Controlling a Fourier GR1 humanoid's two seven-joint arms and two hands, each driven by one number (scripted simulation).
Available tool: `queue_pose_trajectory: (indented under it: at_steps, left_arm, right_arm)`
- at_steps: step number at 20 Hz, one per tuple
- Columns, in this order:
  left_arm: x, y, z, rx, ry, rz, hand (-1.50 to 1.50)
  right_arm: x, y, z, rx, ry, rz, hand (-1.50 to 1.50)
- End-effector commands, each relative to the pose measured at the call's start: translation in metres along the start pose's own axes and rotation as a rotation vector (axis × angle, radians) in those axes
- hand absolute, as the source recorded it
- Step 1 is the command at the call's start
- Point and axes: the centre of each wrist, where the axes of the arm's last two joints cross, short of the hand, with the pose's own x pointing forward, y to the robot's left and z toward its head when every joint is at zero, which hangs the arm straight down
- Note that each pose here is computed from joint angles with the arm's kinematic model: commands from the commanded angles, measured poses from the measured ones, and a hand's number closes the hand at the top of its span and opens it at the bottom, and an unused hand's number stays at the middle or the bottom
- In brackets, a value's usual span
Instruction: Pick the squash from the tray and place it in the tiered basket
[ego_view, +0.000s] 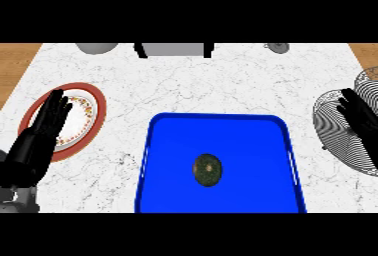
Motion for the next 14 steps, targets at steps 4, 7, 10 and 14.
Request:
queue_pose_trajectory:
  at_steps: [4,7,10,14]
  left_arm:
    - [0.002,0.005,-0.012,0.071,0.052,-0.196,0.0]
    - [-0.015,0.013,-0.002,0.121,0.132,-0.185,0.0]
    - [-0.007,0.024,-0.014,0.152,0.145,-0.268,0.0]
    - [-0.005,0.015,-0.02,0.108,0.157,-0.269,0.0]
  right_arm:
    - [0.017,0.105,-0.016,0.084,-0.17,-0.285,1.5]
    - [0.021,0.072,-0.011,-0.363,-0.331,-0.577,1.5]
    - [-0.04,0.105,0.018,-0.403,0.119,-0.116,-1.5]
    - [-0.017,0.15,0.05,-0.44,0.038,-0.106,-1.5]
